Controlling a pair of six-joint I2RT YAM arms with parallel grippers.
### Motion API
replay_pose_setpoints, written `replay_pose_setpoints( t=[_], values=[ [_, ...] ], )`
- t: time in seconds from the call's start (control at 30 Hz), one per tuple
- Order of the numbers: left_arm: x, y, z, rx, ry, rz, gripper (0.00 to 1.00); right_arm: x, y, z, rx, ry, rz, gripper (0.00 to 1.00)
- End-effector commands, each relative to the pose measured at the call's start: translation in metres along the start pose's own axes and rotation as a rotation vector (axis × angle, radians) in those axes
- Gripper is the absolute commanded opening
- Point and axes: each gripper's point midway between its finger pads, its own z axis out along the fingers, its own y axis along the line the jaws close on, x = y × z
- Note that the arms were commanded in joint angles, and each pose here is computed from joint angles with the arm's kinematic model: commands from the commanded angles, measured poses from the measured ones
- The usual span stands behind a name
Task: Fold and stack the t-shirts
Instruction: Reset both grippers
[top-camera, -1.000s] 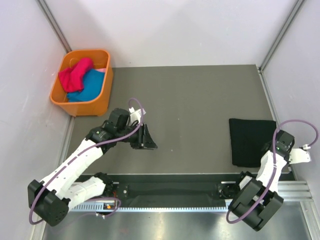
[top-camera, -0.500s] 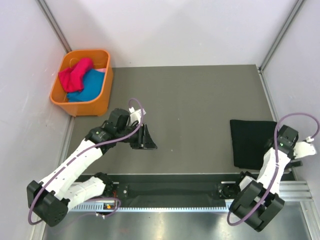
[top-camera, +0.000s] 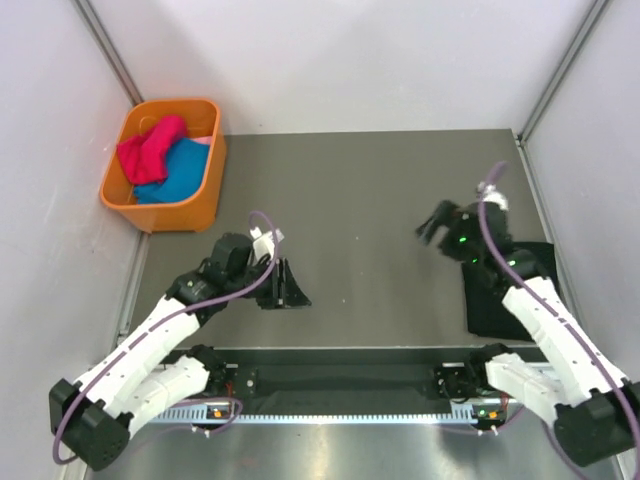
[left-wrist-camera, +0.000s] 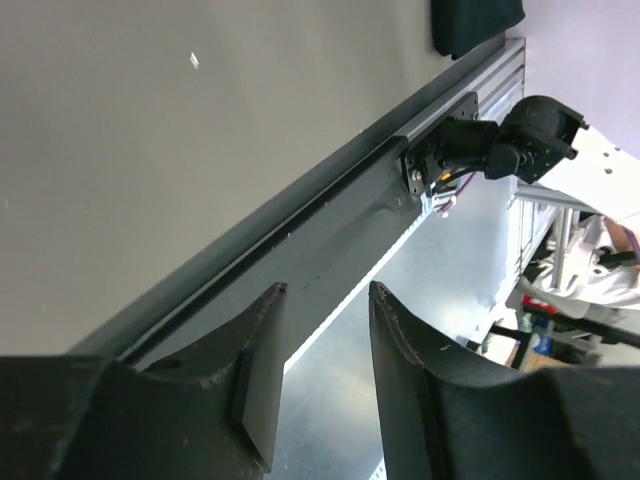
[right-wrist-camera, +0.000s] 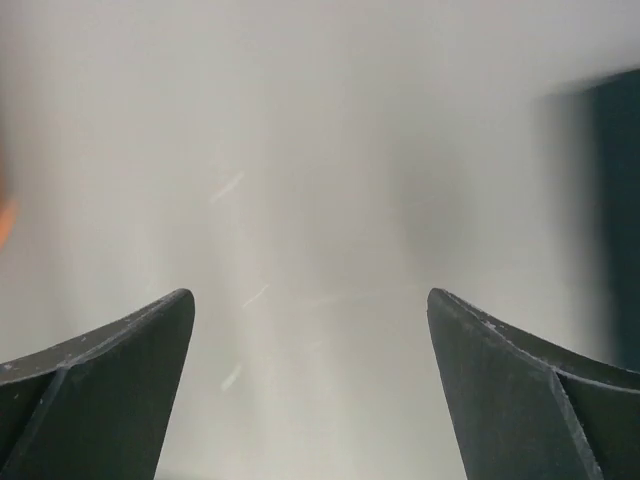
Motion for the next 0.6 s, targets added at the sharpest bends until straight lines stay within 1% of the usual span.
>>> replay_pose_setpoints(
  t=[0.0,0.03,0.07,0.1,0.13,0.17,0.2,0.23,0.27,0.3,0.37,0.4,0.43,0.47,0.5,0.53,0.57],
  values=[
    [-0.003,-0.006,-0.002,0.075,-0.091,-0.039,0.43,0.05,0.098,-0.031,-0.443,0.132,-0.053,1.0],
    [0.0,-0.005,-0.001,0.113,-0.127,-0.037,0.43,0.078,0.096,-0.028,-0.465,0.189,-0.021,1.0],
    [0.002,-0.005,-0.001,0.136,-0.141,-0.085,0.44,0.094,0.105,-0.035,-0.545,0.222,-0.002,1.0],
    [0.004,-0.006,-0.001,0.162,-0.157,-0.102,0.44,0.107,0.114,-0.051,-0.633,0.232,0.011,1.0],
    [0.005,-0.007,-0.003,0.22,-0.206,-0.088,0.45,0.127,0.111,-0.049,-0.686,0.251,0.067,1.0],
    [0.005,-0.009,-0.005,0.247,-0.229,-0.137,0.45,0.136,0.11,-0.054,-0.728,0.256,0.092,1.0],
    [0.004,-0.01,-0.008,0.268,-0.256,-0.144,0.46,0.143,0.112,-0.069,-0.803,0.258,0.108,1.0],
    [0.004,-0.01,-0.013,0.295,-0.302,-0.14,0.47,0.16,0.102,-0.066,-0.807,0.289,0.155,1.0],
    [0.001,-0.015,-0.018,0.328,-0.331,-0.157,0.53,0.167,0.099,-0.069,-0.822,0.307,0.173,1.0],
    [0.001,-0.016,-0.021,0.352,-0.353,-0.163,0.54,0.168,0.098,-0.077,-0.866,0.307,0.187,1.0],
    [0.004,-0.02,-0.028,0.438,-0.396,-0.191,0.56,0.185,0.086,-0.078,-0.868,0.363,0.202,1.0],
    [0.003,-0.023,-0.032,0.479,-0.415,-0.194,0.56,0.183,0.086,-0.085,-0.904,0.351,0.204,1.0],
    [0.006,-0.021,-0.033,0.515,-0.44,-0.2,0.57,0.187,0.082,-0.086,-0.904,0.365,0.216,1.0],
    [0.006,-0.021,-0.036,0.546,-0.445,-0.259,0.57,0.188,0.08,-0.087,-0.908,0.368,0.226,1.0],
    [0.004,-0.025,-0.041,0.592,-0.465,-0.282,0.61,0.181,0.083,-0.097,-0.964,0.341,0.241,1.0],
    [0.008,-0.02,-0.038,0.658,-0.428,-0.396,0.62,0.182,0.081,-0.097,-0.973,0.342,0.264,0.99],
    [0.011,-0.018,-0.034,0.713,-0.399,-0.441,0.61,0.181,0.08,-0.1,-0.99,0.336,0.276,1.0]
  ],
)
